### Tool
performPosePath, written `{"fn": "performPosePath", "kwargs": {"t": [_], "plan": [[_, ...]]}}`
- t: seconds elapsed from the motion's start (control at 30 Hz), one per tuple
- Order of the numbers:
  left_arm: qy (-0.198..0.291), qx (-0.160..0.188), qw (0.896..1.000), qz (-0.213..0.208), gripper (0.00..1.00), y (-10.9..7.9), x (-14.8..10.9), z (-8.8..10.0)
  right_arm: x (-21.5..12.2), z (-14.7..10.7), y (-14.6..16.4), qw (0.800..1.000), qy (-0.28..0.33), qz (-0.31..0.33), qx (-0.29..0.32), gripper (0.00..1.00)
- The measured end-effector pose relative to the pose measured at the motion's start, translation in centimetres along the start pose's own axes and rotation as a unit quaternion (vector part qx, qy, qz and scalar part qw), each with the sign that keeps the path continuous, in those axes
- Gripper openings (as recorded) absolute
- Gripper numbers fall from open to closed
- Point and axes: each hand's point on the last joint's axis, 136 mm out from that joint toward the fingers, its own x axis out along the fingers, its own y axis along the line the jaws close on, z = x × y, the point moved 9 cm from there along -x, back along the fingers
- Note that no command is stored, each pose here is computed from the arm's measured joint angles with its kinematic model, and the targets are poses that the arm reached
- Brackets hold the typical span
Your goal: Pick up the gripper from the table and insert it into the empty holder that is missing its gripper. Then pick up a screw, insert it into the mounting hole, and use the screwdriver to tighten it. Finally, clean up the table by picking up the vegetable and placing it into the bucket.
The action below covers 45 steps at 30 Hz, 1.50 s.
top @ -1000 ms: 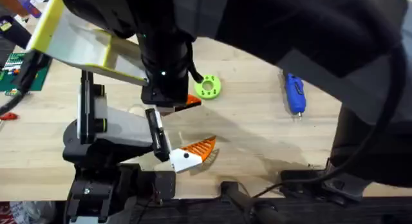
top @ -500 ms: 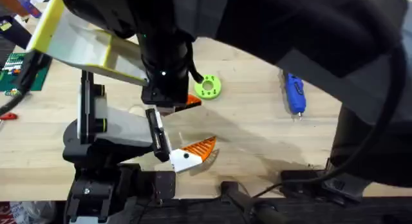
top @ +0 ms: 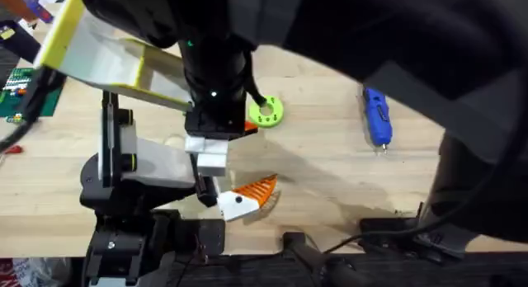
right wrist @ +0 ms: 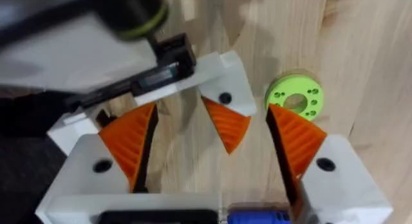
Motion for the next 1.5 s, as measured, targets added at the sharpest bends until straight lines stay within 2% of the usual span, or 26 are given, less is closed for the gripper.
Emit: {"fn": "performPosePath", "kwargs": {"t": [0.27, 0.47, 0.57, 0.63, 0.67, 0.77, 0.8, 0.83, 1.13, 1.3, 1.5], "plan": [[0.000, 0.002, 1.000, 0.000, 0.993, 0.0, 0.0, 0.0, -3.8, -1.9, 0.8, 1.000, -0.026, -0.012, 0.003, 0.996], [0.000, 0.003, 1.000, 0.000, 0.993, 0.0, 0.0, 0.0, -6.9, -4.4, -0.1, 0.998, -0.056, -0.026, 0.030, 0.996], [0.000, 0.004, 1.000, 0.000, 0.944, 0.0, 0.0, 0.0, -8.2, -5.7, -0.5, 0.996, -0.068, -0.023, 0.048, 0.996], [0.000, 0.003, 1.000, 0.000, 0.787, 0.0, 0.0, 0.0, -8.6, -6.2, -0.8, 0.996, -0.075, -0.017, 0.055, 0.997], [0.000, 0.004, 1.000, 0.000, 0.668, 0.0, 0.0, 0.0, -8.7, -6.4, -1.0, 0.995, -0.079, -0.013, 0.056, 0.997], [0.000, 0.005, 1.000, 0.000, 0.201, 0.0, 0.0, 0.0, -8.7, -6.5, -1.4, 0.995, -0.087, 0.002, 0.053, 0.997], [0.000, 0.007, 1.000, 0.001, 0.080, 0.0, 0.0, 0.0, -8.7, -6.6, -1.5, 0.995, -0.089, 0.006, 0.051, 0.997], [0.000, 0.008, 1.000, 0.001, 0.023, 0.0, 0.0, 0.0, -8.7, -6.6, -1.5, 0.994, -0.092, 0.009, 0.050, 0.997], [0.000, 0.008, 1.000, 0.002, 0.005, 0.0, 0.0, 0.0, -7.1, -7.9, -3.0, 0.994, -0.071, 0.037, 0.078, 0.997], [0.000, 0.008, 1.000, 0.002, 0.005, 0.0, 0.0, 0.0, -5.2, -9.7, -4.7, 0.988, -0.039, 0.055, 0.142, 0.997], [0.000, 0.008, 1.000, 0.002, 0.005, 0.0, 0.0, 0.0, -1.3, -10.6, -7.5, 0.971, -0.040, 0.050, 0.229, 0.997]]}}
